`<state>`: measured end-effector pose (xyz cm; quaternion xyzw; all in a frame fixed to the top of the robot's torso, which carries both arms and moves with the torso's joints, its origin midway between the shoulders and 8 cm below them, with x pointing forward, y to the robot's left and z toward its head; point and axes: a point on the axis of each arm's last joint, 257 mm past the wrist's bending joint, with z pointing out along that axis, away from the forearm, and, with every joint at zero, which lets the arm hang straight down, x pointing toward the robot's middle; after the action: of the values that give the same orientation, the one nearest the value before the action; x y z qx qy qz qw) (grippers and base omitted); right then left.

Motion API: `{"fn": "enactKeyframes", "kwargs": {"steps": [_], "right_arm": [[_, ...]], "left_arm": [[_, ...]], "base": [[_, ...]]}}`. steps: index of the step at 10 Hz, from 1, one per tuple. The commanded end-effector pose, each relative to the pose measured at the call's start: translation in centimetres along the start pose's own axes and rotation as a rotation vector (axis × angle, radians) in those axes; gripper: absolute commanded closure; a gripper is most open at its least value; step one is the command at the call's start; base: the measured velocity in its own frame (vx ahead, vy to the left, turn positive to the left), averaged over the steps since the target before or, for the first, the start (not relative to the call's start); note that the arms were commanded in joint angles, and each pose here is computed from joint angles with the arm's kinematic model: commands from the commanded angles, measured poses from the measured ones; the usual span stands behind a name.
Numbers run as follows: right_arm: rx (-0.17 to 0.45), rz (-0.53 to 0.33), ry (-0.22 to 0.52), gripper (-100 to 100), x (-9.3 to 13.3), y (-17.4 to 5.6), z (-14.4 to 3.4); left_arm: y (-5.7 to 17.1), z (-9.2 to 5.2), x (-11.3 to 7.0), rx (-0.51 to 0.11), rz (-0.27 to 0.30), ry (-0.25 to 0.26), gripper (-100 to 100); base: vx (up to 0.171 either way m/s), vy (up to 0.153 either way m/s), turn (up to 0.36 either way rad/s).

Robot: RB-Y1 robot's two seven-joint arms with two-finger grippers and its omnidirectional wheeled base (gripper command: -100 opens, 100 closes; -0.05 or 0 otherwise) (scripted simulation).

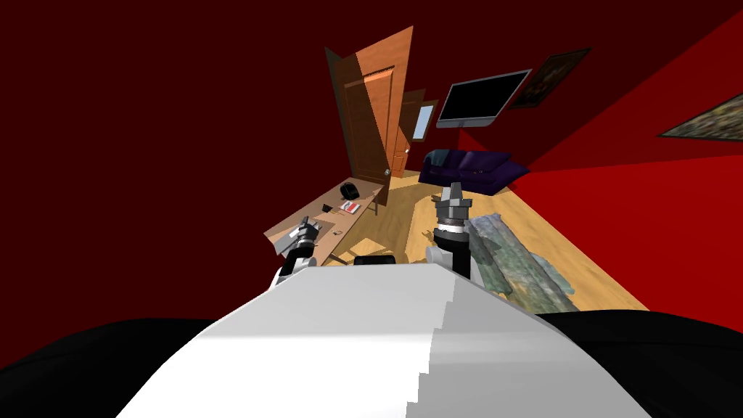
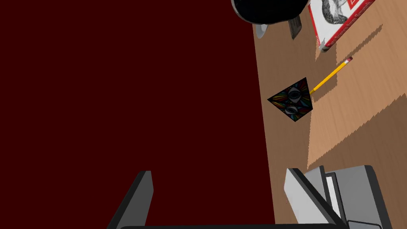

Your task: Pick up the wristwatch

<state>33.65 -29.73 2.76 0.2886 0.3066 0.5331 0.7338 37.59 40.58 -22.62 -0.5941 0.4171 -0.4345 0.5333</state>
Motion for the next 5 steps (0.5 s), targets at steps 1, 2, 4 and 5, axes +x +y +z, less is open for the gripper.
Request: {"fn": "enactKeyframes", "kwargs": {"steps": [1, 2, 4, 5], "right_arm": [[0.000, 0.000, 0.000, 0, 0.0, 0.0, 0.0], [0.000, 0.000, 0.000, 0, 0.0, 0.0, 0.0], [0.000, 0.000, 0.000, 0, 0.0, 0.0, 0.0], [0.000, 0.000, 0.000, 0, 0.0, 0.0, 0.0]], "left_arm": [[2.3, -0.2, -1.0, -0.065, -0.041, -0.029, -100], [2.3, -0.2, -1.0, -0.065, -0.041, -0.029, -100], [5.0, -0.5, -2.2, -0.136, -0.087, -0.062, -100], [6.2, -0.7, -2.8, -0.169, -0.110, -0.078, -100]], "base": [[0.038, -0.044, 0.061], [0.026, -0.029, 0.021], [0.025, -0.026, 0.039], [0.035, -0.037, 0.056]]}}
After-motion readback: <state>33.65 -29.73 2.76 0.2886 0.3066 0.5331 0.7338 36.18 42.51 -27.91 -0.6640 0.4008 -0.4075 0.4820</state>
